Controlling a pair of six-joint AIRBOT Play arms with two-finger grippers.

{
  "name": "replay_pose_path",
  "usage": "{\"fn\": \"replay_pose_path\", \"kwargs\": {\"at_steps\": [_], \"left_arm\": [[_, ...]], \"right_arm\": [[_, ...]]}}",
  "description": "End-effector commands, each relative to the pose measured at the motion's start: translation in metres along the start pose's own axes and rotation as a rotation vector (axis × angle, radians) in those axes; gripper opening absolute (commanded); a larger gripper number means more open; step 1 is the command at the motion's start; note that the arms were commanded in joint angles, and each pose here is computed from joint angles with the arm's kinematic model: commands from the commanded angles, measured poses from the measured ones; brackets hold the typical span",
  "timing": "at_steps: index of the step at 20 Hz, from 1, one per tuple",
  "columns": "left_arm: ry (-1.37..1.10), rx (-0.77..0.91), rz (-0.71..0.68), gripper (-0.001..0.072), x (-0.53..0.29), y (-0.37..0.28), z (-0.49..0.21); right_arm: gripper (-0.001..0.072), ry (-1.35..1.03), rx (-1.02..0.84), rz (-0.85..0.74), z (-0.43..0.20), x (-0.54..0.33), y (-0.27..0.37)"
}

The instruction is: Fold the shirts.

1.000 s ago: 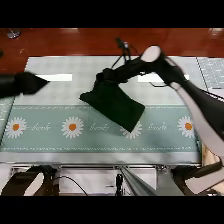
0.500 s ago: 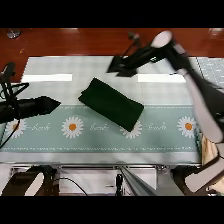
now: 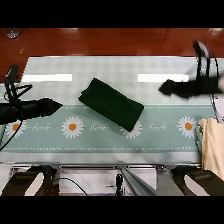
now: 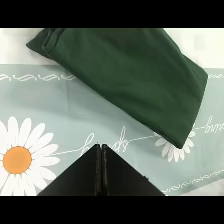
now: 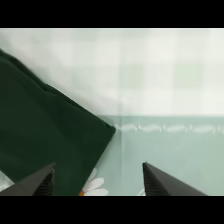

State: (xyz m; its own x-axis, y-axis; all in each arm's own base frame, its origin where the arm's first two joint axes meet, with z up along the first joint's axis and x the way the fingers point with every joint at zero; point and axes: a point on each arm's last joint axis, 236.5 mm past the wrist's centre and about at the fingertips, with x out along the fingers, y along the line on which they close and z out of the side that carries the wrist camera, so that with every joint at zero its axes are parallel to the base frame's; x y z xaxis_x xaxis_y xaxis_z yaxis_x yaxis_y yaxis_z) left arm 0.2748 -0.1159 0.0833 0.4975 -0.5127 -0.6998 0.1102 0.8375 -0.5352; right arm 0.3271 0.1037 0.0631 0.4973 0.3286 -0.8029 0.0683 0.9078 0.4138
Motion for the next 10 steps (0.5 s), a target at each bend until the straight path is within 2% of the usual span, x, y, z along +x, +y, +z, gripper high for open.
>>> {"fn": "replay_pose_path", "kwargs": {"at_steps": [1,3,5,10], "left_arm": [[0.01,-0.001,0.001,0.0022,0.003,0.001,-0.003],[-0.005,-0.002,-0.001,0.0022,0.003,0.001,0.0],[-0.022,-0.012,-0.016,0.0022,0.003,-0.002,0.004],[-0.024,-0.022,-0.03,0.0022,0.004,-0.005,0.005]], "right_arm": [[0.0637,-0.083,0.384,0.182,-0.07,0.039,-0.016],[0.0633,-0.039,0.492,0.266,-0.09,0.056,-0.009],[0.0632,0.021,0.502,0.258,-0.1,0.07,-0.011],[0.0632,0.24,0.421,0.224,-0.117,0.109,-0.005]]}}
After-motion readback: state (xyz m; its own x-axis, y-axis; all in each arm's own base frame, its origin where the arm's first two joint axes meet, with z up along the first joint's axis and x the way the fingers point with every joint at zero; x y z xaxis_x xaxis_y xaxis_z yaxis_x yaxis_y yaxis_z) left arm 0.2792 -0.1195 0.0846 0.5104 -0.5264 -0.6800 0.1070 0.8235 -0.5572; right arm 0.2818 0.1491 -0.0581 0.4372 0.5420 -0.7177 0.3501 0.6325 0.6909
